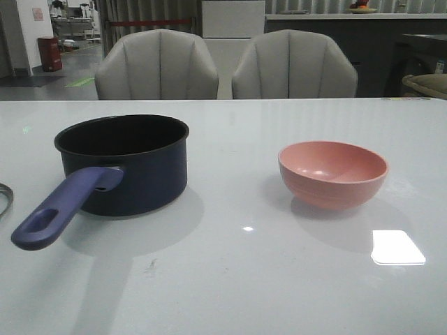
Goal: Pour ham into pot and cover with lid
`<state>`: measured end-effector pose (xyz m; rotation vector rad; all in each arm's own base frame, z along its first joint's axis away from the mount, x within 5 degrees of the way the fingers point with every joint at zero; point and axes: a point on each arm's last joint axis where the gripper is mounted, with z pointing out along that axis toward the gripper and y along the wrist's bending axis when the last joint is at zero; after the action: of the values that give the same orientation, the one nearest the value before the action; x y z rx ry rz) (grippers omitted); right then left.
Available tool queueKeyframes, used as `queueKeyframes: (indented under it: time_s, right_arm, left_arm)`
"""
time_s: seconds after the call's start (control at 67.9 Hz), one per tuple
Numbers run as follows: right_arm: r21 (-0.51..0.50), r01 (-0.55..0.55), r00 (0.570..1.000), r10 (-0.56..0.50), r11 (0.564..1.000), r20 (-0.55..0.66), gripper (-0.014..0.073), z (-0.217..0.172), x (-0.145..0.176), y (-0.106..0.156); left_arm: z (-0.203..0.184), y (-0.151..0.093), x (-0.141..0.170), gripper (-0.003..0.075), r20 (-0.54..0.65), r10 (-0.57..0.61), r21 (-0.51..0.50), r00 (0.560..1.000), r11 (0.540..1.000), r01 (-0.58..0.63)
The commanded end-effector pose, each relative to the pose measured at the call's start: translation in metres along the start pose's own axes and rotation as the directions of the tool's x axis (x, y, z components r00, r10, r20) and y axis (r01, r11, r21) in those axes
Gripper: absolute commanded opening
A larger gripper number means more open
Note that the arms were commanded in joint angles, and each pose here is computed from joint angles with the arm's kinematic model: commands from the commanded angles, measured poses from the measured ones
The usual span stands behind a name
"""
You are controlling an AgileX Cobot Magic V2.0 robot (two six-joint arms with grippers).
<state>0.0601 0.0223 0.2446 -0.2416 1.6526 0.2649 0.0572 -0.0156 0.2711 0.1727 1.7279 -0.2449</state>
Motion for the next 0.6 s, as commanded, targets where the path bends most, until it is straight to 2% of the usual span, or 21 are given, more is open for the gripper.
queueKeyframes:
  time_s: [0.0,0.103,0.133,0.221,0.398,0.589]
  right_arm:
    - [0.029,-0.001,0.996,-0.001,1.0,0.084,0.0389,0.0,-0.01,-0.003]
    - [0.034,-0.002,0.997,0.0,0.999,0.081,0.0155,0.001,-0.005,-0.003]
    - [0.034,-0.002,0.997,0.0,0.999,0.08,0.0118,0.001,-0.005,-0.003]
    - [0.037,-0.003,0.996,0.0,0.999,0.087,0.0164,0.001,-0.006,-0.003]
    - [0.037,-0.003,0.996,0.0,0.999,0.089,0.0162,0.001,-0.006,-0.004]
    - [0.035,-0.003,0.997,0.0,0.999,0.082,0.0162,0.001,-0.006,-0.003]
  left_arm:
    - [-0.002,-0.002,-0.015,0.0615,0.095,-0.01,0.017,0.995,1.0,0.009]
    - [-0.002,-0.002,-0.014,0.0615,0.091,-0.01,0.016,0.996,1.0,0.009]
    - [-0.002,-0.002,-0.014,0.0615,0.089,-0.01,0.016,0.996,1.0,0.009]
    - [-0.001,-0.002,-0.012,0.0615,0.085,-0.018,0.019,0.996,1.0,0.016]
    - [-0.005,-0.001,-0.025,0.0616,0.099,0.018,0.003,0.995,1.0,-0.019]
    - [0.006,0.002,-0.059,0.0616,-0.013,-0.002,-0.06,1.0,0.998,0.001]
